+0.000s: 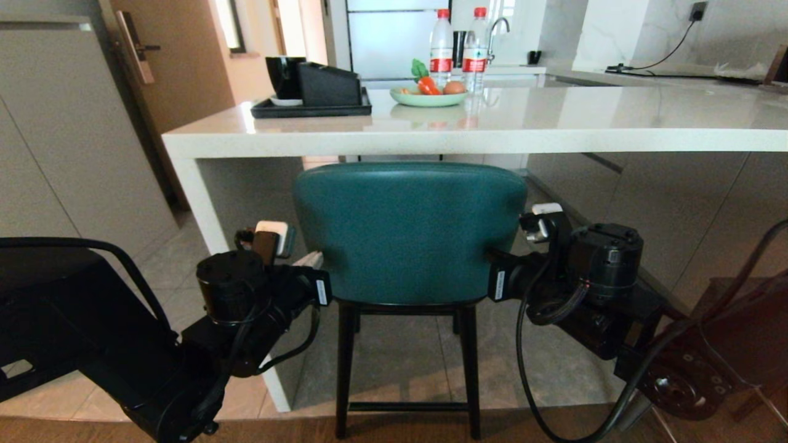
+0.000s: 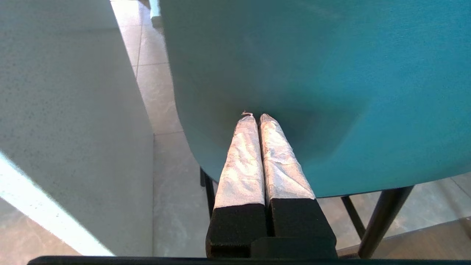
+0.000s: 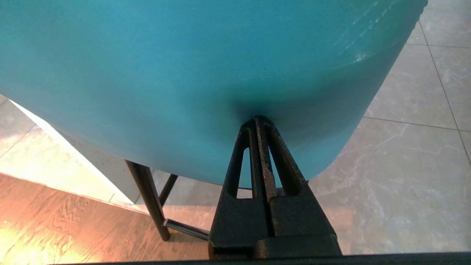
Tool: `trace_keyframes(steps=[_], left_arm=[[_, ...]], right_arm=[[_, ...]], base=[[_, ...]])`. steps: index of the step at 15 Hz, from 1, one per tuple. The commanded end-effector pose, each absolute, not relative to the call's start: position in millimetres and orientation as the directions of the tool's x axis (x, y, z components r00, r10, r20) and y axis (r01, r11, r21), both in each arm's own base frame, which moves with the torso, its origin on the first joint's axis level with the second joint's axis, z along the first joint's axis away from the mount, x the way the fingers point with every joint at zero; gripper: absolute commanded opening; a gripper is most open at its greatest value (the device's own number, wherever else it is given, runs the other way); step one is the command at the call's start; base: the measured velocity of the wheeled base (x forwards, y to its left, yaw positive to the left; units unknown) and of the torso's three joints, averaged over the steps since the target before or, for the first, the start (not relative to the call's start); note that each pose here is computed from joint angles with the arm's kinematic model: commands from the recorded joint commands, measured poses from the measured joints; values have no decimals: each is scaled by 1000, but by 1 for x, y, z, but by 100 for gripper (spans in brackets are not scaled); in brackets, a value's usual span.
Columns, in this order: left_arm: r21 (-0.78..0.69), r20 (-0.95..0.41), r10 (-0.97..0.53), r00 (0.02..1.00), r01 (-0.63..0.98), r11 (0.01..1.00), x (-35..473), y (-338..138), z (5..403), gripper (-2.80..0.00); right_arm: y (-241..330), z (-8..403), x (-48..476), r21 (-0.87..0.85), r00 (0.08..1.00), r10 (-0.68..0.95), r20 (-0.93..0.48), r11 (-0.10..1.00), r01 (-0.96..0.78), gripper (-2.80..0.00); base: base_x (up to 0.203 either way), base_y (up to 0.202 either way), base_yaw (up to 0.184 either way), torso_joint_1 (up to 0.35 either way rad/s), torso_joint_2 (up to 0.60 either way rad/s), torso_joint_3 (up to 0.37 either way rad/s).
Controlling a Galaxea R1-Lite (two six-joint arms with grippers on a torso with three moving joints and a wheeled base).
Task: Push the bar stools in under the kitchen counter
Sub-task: Push the blue chair back under the dining table, then push the gray chair back under the dining table
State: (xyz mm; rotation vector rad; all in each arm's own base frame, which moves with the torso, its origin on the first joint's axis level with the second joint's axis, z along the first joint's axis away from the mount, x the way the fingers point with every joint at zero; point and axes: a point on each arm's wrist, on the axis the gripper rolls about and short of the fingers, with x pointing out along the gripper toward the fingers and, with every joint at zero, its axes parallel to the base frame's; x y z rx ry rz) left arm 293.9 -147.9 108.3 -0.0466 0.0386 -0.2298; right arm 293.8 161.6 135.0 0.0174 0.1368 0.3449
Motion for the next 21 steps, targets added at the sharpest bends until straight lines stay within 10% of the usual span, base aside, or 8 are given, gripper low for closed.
trace_keyframes(steps=[1,17,21], left_arm=[[-52,-30,-226,974,225,973,294,-148,108,-280],[-36,-129,-264,956,262,964,206,-111,98,-280],[-126,61,-239,969,245,961,158,-76,140,-280]], right_arm=[[162,132,296,40,933,335,-134,942,-333,-280],[109,133,207,48,951,282,-124,959,-278,-280],[65,147,148,87,987,157,-32,984,-154,-280]], base=[[0,0,0,0,0,0],[63,0,1,0,0,1],[0,0,0,0,0,0]])
